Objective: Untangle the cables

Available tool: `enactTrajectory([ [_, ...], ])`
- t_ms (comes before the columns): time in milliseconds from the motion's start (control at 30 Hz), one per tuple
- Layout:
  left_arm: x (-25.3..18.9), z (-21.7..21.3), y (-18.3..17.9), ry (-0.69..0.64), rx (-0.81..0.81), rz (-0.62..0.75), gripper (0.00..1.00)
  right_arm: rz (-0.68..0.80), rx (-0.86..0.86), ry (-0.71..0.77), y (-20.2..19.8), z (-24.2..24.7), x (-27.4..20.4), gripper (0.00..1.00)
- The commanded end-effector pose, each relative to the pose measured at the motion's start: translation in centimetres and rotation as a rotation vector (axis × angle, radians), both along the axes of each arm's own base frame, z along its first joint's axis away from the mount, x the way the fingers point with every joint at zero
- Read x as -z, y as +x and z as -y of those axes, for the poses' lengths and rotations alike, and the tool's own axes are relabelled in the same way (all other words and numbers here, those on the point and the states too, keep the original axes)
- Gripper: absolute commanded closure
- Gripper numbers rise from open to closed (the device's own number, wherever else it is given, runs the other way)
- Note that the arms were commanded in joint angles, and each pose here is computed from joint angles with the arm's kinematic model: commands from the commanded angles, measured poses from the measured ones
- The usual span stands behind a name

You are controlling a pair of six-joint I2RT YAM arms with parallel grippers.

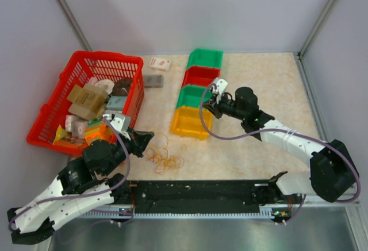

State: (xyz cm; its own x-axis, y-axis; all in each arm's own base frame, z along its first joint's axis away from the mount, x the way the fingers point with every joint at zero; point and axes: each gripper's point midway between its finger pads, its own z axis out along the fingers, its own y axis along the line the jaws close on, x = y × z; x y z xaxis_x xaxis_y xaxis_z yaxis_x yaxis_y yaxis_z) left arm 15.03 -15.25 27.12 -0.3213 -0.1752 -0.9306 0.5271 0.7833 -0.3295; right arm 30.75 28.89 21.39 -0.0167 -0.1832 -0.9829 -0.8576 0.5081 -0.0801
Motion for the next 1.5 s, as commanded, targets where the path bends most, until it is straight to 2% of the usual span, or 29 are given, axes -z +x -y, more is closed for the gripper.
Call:
enactTrajectory([
  [0, -1.4, 0.6, 0.0, -0.058, 0.013, 0.014, 1.0, -0.113, 0.243, -0.104, 2.6, 2.5, 1.4, 1.0],
  [233, -1.4, 0.6, 0.1, -0.053, 0.009, 0.015, 1.0, -0.177, 0.47, -0.232, 3.0, 4.8, 2.4, 1.0],
  [367, -1.3, 0.8, 0.2, -0.048, 0.012, 0.013, 1.0, -0.135, 0.46, -0.309, 1.7, 2.8, 3.0, 1.0],
  [533, -1.6, 1.0, 0.1, -0.044, 0.022, 0.018, 1.0, -0.167, 0.553, -0.412, 2.1, 0.7, 5.7, 1.0],
  [767, -2.3, 0.0, 0.2, -0.033, -0.004, 0.041, 1.0, -0.353, 0.462, -0.312, 0.1, -3.7, 8.1, 1.0],
  [933, -2.1, 0.5, 0.2, -0.029, 0.013, 0.037, 1.0, -0.439, 0.442, -0.252, -1.2, -4.1, 8.6, 1.0],
  [967, -2.2, 0.5, 0.2, -0.034, 0.016, 0.039, 1.0, -0.458, 0.448, -0.25, -1.6, -3.8, 8.7, 0.95],
  [1067, -2.3, 0.8, 0.1, -0.037, 0.027, 0.042, 1.0, -0.495, 0.468, -0.22, -2.6, -2.7, 7.9, 0.64],
  [1133, -2.5, 1.0, 0.1, -0.039, 0.035, 0.043, 1.0, -0.499, 0.476, -0.21, -3.4, -1.7, 7.0, 0.52],
  [1267, -3.3, 2.0, 0.1, -0.055, 0.061, 0.038, 1.0, -0.482, 0.44, -0.173, -5.6, 0.2, 4.7, 0.49],
  [1367, -4.2, 3.9, -0.2, -0.059, 0.129, 0.018, 1.0, -0.464, 0.313, -0.023, -7.9, -0.2, 1.9, 0.44],
  [1433, -4.8, 4.9, -0.3, -0.072, 0.165, 0.012, 1.0, -0.473, 0.179, 0.097, -9.9, -2.0, 0.8, 0.33],
  [1467, -5.0, 5.3, -0.4, -0.082, 0.181, 0.011, 1.0, -0.463, 0.122, 0.154, -11.0, -2.8, 0.4, 0.31],
])
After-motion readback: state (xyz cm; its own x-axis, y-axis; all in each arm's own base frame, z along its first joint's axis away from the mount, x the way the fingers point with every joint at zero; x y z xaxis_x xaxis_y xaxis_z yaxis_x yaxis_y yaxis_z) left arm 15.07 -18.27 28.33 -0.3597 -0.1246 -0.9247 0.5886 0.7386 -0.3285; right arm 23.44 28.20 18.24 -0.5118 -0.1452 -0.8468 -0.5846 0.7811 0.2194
